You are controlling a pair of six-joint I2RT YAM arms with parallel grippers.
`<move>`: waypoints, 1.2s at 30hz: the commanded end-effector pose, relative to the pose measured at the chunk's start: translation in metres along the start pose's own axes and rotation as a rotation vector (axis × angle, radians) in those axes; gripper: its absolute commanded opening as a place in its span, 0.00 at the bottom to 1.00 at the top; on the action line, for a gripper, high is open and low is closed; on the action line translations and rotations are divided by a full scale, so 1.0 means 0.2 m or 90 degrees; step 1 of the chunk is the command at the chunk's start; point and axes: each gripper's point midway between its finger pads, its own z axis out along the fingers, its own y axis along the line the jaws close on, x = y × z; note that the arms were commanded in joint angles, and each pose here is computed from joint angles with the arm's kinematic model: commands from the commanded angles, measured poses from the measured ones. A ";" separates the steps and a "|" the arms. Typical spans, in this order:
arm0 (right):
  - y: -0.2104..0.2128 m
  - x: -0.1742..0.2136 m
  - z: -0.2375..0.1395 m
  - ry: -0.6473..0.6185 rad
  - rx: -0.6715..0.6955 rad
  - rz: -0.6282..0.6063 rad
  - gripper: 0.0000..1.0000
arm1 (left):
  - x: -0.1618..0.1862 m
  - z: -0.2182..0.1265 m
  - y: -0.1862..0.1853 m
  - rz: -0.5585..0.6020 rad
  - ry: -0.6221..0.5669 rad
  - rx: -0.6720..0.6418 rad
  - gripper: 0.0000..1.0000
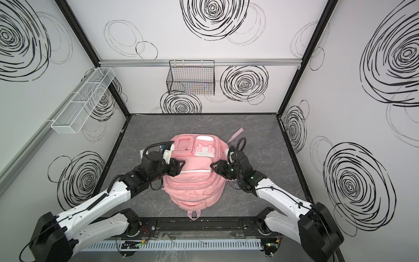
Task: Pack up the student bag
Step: 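Move the right gripper to the side zipper pull while the left holds the bag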
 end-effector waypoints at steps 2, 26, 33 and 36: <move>0.02 0.03 0.00 0.004 -0.028 0.082 0.48 | -0.02 -0.05 0.09 -0.058 -0.054 -0.036 0.63; 0.00 0.04 -0.01 -0.007 -0.147 0.263 0.51 | 0.20 0.03 0.25 -0.163 -0.043 -0.051 0.62; 0.05 0.03 0.04 0.021 -0.173 0.274 0.48 | 0.20 0.03 0.25 -0.161 -0.044 -0.051 0.62; 0.05 0.02 0.04 0.014 -0.178 0.273 0.44 | 0.20 0.03 0.25 -0.161 -0.043 -0.054 0.62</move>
